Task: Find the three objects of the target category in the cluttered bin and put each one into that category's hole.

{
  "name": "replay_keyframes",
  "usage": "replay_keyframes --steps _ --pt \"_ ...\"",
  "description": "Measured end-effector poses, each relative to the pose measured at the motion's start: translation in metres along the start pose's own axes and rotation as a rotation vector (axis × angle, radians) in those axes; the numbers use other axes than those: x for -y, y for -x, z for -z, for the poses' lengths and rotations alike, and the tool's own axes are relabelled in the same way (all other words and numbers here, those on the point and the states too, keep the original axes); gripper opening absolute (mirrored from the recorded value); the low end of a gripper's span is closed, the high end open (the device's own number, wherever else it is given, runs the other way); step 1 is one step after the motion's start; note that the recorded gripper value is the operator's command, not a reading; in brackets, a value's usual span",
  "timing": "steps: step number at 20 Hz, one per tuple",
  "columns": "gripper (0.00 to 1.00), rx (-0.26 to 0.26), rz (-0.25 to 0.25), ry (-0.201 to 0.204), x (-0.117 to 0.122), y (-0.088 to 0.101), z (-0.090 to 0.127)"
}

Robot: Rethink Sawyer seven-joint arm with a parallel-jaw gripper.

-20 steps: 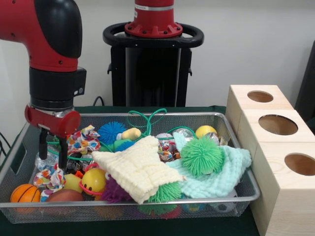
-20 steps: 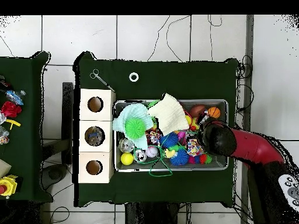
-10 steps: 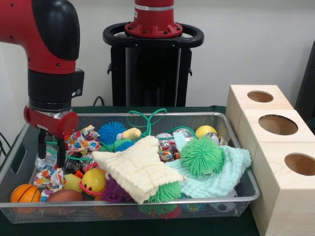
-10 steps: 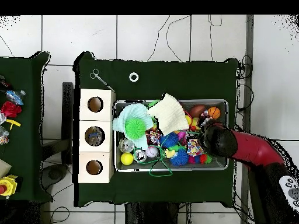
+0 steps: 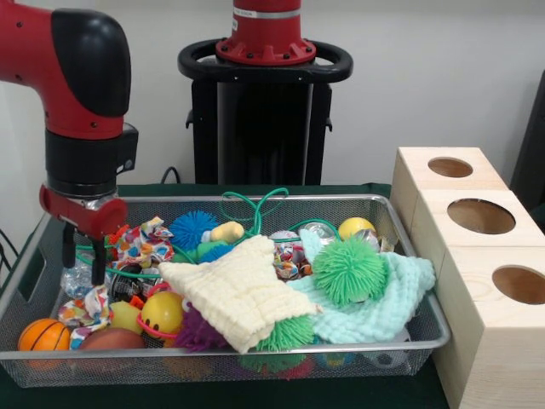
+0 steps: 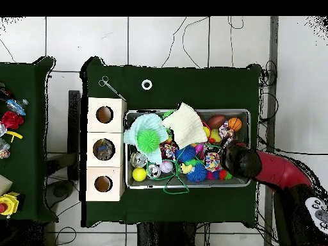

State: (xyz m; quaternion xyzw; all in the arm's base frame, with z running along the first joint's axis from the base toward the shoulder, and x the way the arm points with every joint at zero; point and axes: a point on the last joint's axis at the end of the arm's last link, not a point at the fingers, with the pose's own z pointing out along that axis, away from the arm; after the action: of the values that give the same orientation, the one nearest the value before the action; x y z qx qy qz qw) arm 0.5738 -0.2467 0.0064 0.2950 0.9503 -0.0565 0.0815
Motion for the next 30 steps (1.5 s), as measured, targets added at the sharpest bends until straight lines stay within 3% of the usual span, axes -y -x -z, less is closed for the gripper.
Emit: replay_keyframes --steps 15,24,30 --pt "1.00 -0.056 0.045 -0.127 0.024 -0.037 -0.013" --pt "1.00 -0.107 0.044 -0.170 0.044 -0.061 -0.031" --pt "1.00 -0.130 0.051 -0.166 0.050 -0.081 -0.054"
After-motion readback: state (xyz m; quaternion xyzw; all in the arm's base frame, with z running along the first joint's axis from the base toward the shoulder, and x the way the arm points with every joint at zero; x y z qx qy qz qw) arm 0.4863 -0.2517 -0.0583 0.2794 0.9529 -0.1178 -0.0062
